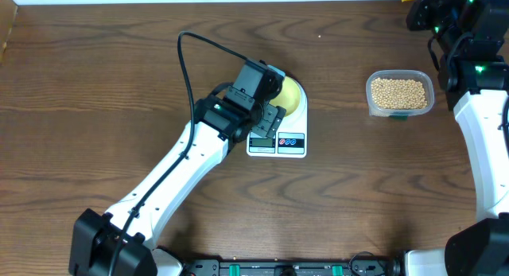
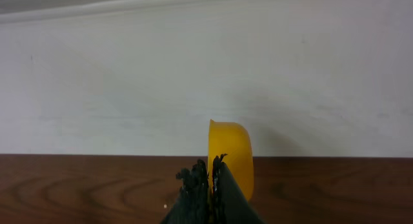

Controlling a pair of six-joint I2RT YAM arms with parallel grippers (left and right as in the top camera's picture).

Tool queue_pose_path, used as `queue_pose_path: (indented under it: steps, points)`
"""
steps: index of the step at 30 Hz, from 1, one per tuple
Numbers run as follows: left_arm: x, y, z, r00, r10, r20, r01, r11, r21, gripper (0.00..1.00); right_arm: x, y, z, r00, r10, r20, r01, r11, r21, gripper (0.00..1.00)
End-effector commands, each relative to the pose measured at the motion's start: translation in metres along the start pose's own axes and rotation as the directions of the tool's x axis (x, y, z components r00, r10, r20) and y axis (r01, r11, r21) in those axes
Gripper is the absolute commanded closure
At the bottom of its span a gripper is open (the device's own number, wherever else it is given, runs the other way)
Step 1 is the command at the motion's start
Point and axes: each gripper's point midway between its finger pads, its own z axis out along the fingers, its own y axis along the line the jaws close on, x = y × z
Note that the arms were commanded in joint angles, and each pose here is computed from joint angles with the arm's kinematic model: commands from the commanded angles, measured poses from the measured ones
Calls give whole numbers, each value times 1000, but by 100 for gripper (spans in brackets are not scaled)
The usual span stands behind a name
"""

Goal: Scoop item into bowl and weigh 50g on scale
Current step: 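Move the left gripper over the yellow bowl on the scale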

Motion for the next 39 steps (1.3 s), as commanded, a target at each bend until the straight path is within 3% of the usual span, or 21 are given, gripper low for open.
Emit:
queue_pose_path:
  steps: [1, 6, 21, 39]
  points:
    - [-4, -2, -3, 999, -53, 10, 53, 997, -54, 16, -4, 2, 0, 1000, 7, 6, -7, 1000, 2, 99]
    - [-1, -7, 0, 1000, -15, 5, 16, 992, -125, 16, 3, 1, 5, 1000, 10, -10, -10, 1000, 3, 99]
    - [34, -16, 54, 986, 14, -165, -37, 990, -136, 16, 5, 0, 6, 1000, 0, -14, 0, 1000, 3, 99]
    - [55, -31, 79, 969, 50, -243, -82, 989, -124, 16, 5, 0, 6, 1000, 0, -15, 0, 1000, 3, 99]
